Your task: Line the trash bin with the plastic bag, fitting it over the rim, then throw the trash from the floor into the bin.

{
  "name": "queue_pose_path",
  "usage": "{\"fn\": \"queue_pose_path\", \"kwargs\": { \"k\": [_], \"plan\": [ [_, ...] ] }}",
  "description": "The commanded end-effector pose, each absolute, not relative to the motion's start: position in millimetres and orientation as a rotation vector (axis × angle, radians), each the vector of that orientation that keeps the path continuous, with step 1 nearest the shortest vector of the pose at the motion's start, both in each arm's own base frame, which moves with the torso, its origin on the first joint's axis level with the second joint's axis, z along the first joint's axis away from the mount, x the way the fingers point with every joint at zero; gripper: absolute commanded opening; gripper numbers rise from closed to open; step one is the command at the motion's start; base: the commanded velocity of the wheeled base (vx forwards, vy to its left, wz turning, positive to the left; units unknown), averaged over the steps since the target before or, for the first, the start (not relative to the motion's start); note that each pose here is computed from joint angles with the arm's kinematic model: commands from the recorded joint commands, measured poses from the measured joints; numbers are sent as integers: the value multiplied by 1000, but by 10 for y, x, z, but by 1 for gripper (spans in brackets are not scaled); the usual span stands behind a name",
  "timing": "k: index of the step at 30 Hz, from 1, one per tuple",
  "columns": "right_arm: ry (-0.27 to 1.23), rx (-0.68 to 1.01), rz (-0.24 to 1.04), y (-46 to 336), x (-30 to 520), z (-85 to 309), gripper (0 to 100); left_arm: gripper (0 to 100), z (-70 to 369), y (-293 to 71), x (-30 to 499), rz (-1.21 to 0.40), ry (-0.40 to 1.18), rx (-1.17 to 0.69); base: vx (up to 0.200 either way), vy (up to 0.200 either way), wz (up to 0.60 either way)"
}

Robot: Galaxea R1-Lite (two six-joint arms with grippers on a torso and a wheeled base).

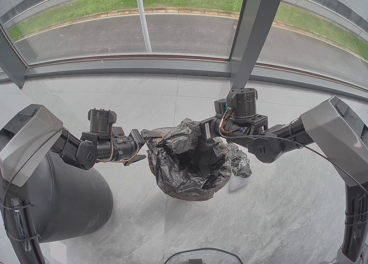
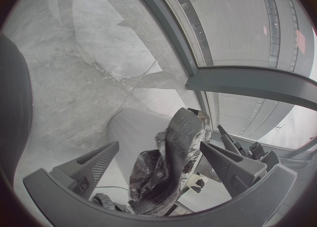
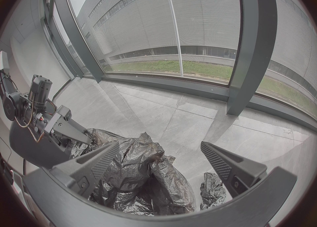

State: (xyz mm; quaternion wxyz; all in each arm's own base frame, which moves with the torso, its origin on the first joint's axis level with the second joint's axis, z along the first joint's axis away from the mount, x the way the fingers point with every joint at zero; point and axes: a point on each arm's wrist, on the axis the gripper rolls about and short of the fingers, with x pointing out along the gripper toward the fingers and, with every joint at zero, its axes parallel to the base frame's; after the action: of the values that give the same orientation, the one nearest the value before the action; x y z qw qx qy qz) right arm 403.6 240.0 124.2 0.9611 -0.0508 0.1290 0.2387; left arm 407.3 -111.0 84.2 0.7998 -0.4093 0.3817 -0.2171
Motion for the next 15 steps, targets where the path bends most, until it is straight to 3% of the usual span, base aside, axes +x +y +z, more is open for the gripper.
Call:
{"fn": "queue_pose_path", "kwargs": {
  "k": [1, 9, 15],
  "plan": [
    [261, -103, 485, 2403, 4033, 1242, 100, 100, 817, -1070, 4031, -443, 827, -879, 0, 0, 0],
    [268, -103, 481, 2402, 4034, 1219, 100, 100, 852, -985, 3672, -367, 855, -864, 0, 0, 0],
    [285, -110, 484, 2402, 4018, 1161, 100, 100, 751, -944, 3714, -311, 854, -854, 0, 0, 0]
  ]
}}
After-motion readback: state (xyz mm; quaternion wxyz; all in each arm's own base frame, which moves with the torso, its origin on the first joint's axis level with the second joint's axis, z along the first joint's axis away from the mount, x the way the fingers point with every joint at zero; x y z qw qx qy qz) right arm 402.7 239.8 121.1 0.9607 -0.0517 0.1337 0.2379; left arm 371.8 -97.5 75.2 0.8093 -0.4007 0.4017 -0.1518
